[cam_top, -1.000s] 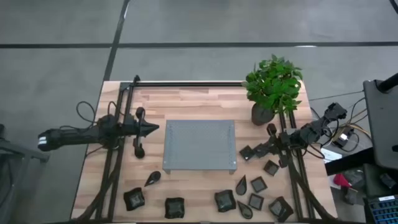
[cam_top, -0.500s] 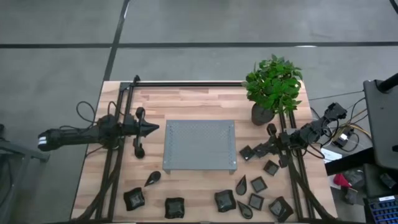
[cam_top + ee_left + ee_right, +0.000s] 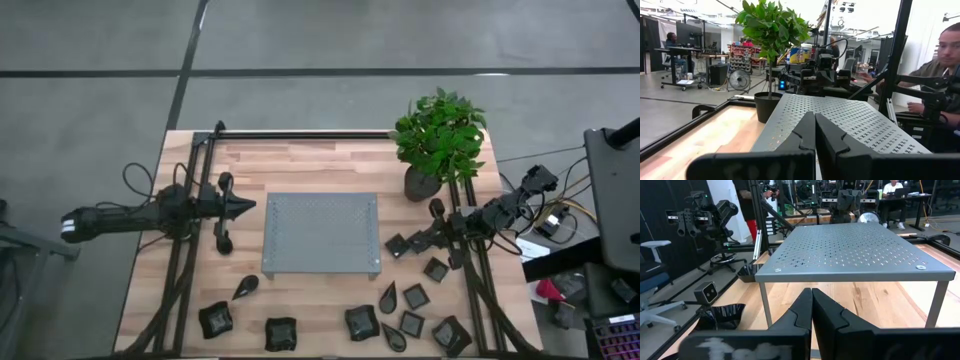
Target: Pick & Place Mini shaped plates
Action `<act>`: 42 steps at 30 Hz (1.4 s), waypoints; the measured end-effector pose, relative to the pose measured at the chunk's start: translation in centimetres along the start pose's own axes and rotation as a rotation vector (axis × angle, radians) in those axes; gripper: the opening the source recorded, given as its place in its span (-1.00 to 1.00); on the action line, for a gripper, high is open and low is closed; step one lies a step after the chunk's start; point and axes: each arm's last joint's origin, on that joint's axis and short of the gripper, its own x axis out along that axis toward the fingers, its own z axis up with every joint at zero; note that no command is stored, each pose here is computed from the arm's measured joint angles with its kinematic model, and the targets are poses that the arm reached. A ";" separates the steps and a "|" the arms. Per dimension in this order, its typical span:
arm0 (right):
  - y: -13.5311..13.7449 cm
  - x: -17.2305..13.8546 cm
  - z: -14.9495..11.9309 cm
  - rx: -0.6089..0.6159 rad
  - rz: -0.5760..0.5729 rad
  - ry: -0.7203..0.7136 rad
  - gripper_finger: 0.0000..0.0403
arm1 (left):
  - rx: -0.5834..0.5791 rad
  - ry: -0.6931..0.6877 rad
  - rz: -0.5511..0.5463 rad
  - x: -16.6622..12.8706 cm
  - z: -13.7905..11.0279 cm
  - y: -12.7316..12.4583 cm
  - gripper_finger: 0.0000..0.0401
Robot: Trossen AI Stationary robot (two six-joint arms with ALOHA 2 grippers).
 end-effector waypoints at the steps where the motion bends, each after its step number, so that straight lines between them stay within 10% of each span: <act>1: 0.0 0.0 0.0 0.000 0.000 0.000 -0.96 | 0.000 0.000 0.000 0.0 0.0 0.0 -1.00; 30: 0.0 0.0 0.0 0.005 0.000 -0.001 -0.96 | 0.000 0.000 0.000 0.0 0.0 0.0 -1.00; 42: 0.1 0.0 0.9 0.431 0.024 -0.083 -0.96 | 0.000 0.000 0.000 0.0 0.0 0.0 -1.00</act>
